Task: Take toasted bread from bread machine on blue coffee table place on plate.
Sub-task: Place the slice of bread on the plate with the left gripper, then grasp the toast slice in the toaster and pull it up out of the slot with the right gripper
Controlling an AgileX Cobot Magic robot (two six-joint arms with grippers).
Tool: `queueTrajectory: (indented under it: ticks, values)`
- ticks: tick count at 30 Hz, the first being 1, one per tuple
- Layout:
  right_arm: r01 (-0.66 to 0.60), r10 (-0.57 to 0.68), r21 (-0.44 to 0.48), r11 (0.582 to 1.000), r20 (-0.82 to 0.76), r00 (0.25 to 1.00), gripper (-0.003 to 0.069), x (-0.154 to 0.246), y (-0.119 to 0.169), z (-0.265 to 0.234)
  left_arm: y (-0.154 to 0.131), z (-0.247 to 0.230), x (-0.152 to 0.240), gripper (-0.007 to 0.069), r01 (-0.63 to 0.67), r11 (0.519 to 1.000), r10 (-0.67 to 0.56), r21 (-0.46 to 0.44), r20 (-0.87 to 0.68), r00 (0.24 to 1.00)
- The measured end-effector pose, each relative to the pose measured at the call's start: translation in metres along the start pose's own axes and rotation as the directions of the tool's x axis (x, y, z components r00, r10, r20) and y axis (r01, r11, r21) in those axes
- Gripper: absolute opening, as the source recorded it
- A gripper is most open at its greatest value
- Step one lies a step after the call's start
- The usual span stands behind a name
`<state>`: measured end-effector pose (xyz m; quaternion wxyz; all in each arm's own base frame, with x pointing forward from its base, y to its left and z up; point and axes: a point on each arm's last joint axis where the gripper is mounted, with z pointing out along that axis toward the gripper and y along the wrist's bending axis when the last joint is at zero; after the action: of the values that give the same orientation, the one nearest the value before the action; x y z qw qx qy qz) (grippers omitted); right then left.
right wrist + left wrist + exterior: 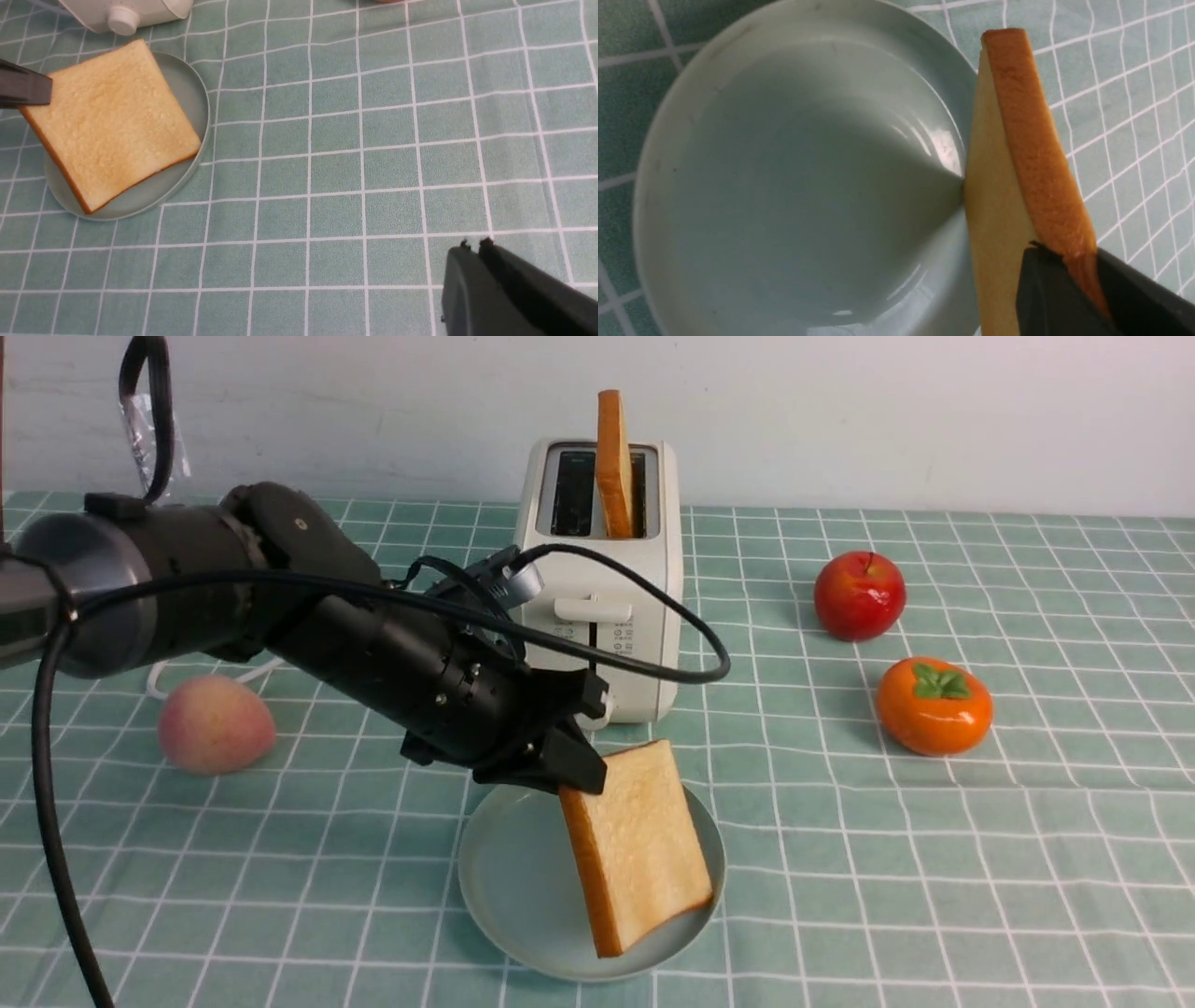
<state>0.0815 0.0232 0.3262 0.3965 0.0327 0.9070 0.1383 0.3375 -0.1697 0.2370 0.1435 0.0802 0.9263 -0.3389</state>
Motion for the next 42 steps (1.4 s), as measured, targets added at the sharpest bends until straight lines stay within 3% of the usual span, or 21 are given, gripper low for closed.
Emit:
queueTrajectory:
  ticks: [5,11,15,18,20,21,23,25,33,36,42]
  values:
    - [0.000,0.000,0.000,1.000,0.000,1.000,0.0032,0.000,0.000,0.000,0.006,0.000,0.001,0.0065,-0.044,0.997,0.043,-0.064,-0.011,0.999]
    - [0.004,-0.001,-0.038,0.999,0.090,0.996,0.0034,-0.010,0.004,0.002,0.013,-0.006,0.002,0.0303,-0.079,0.980,0.066,-0.181,-0.078,0.995]
    - [-0.026,0.030,-0.077,0.997,0.057,0.998,0.0039,-0.025,0.012,0.012,0.006,-0.021,-0.008,0.0383,-0.049,0.966,0.021,-0.253,-0.112,0.993]
    - [-0.034,0.035,-0.100,0.994,0.008,0.999,0.0045,-0.040,0.018,0.026,0.001,-0.034,-0.015,0.0368,-0.027,0.949,-0.012,-0.315,-0.121,0.993]
    - [-0.011,0.008,-0.133,0.991,-0.022,1.000,0.0050,-0.062,0.028,0.042,0.000,-0.048,-0.017,0.0262,-0.022,0.914,-0.035,-0.405,-0.132,0.991]
    - [-0.011,0.007,-0.135,0.991,-0.030,1.000,0.0050,-0.062,0.028,0.045,-0.001,-0.050,-0.016,0.0251,-0.022,0.914,-0.035,-0.405,-0.133,0.991]
    - [0.001,-0.011,-0.183,0.983,-0.051,0.999,0.0059,-0.086,0.041,0.066,-0.003,-0.068,-0.012,0.0060,-0.043,0.882,-0.016,-0.470,-0.120,0.993]
    - [0.026,-0.039,-0.221,0.975,-0.052,0.998,0.0068,-0.102,0.052,0.080,-0.008,-0.082,-0.007,-0.0015,-0.057,0.870,0.011,-0.489,-0.095,0.995]
    - [0.142,-0.153,-0.318,0.937,-0.009,0.988,0.0181,-0.162,0.110,0.136,-0.011,-0.112,0.038,-0.0014,-0.059,0.868,0.049,-0.493,-0.033,0.998]
    - [0.191,-0.194,-0.345,0.919,0.026,0.981,0.0286,-0.192,0.139,0.163,-0.008,-0.122,0.071,-0.0014,-0.046,0.879,0.061,-0.475,0.015,0.998]
    - [0.263,-0.247,-0.336,0.904,0.090,0.965,0.0461,-0.226,0.166,0.230,-0.004,-0.141,0.123,-0.0014,-0.048,0.889,0.110,-0.456,0.111,0.988]
